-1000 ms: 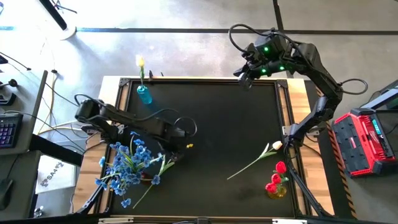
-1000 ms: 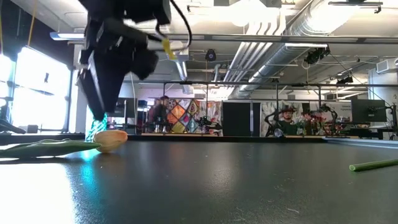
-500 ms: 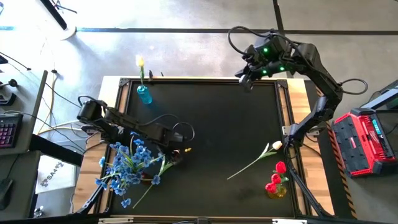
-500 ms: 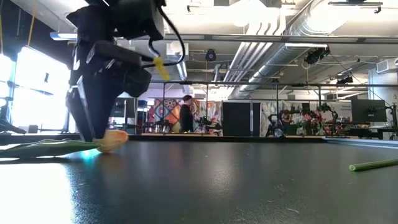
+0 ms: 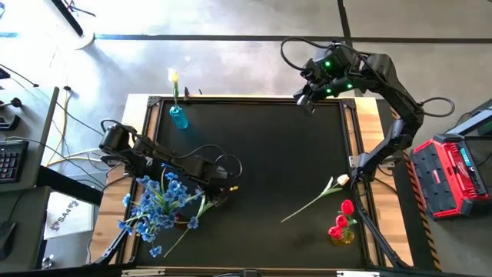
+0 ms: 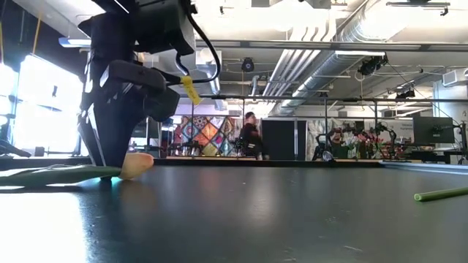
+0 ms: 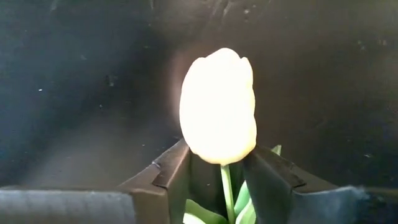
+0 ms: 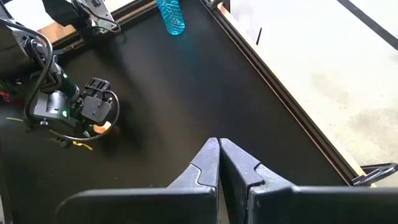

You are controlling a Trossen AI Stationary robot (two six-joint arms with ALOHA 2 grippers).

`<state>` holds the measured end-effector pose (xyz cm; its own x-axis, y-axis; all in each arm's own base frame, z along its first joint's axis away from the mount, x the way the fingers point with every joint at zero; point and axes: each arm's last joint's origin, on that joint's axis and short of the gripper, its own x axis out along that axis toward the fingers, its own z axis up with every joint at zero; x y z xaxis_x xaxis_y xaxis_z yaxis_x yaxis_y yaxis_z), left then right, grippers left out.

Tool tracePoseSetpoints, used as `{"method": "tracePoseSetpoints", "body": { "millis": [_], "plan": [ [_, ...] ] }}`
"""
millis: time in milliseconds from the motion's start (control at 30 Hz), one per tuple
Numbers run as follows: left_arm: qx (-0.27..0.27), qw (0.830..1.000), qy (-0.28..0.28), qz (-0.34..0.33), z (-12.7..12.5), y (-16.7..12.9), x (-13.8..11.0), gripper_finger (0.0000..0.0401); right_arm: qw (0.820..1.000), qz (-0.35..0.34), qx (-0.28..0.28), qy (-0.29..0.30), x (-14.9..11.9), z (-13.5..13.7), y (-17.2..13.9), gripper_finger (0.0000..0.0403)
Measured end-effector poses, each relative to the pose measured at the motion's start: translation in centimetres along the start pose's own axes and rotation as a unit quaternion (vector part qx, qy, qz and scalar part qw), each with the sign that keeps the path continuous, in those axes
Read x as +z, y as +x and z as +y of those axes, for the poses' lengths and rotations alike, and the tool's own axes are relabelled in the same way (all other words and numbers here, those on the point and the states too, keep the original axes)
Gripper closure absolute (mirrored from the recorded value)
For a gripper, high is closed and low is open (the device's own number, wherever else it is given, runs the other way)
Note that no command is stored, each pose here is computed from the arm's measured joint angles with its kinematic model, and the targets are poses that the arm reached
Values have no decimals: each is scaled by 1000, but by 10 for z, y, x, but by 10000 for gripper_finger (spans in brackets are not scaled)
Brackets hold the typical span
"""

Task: Sort flowers into vase by color
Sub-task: Put the left white flower into the blue vase

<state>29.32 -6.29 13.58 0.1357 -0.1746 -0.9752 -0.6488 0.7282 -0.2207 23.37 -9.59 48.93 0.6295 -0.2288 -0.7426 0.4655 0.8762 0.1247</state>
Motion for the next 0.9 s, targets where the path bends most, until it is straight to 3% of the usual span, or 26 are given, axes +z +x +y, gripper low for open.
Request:
{"method": "tracePoseSetpoints", "body": {
  "millis": [333,700,800,900],
  "plan": [
    [-9,1000,3,-8,-2,-6,0,391,1000,2,0,-1,0,0,0,402],
    [-66,998,1,-16,-3,-31,0,395,1000,-3,0,-3,0,0,0,402],
    [-105,993,0,-59,-3,-51,6,396,1000,-7,1,-3,1,0,0,402],
    [-167,977,11,-133,-6,-74,16,396,1000,-14,2,-3,3,0,0,402]
  ]
}}
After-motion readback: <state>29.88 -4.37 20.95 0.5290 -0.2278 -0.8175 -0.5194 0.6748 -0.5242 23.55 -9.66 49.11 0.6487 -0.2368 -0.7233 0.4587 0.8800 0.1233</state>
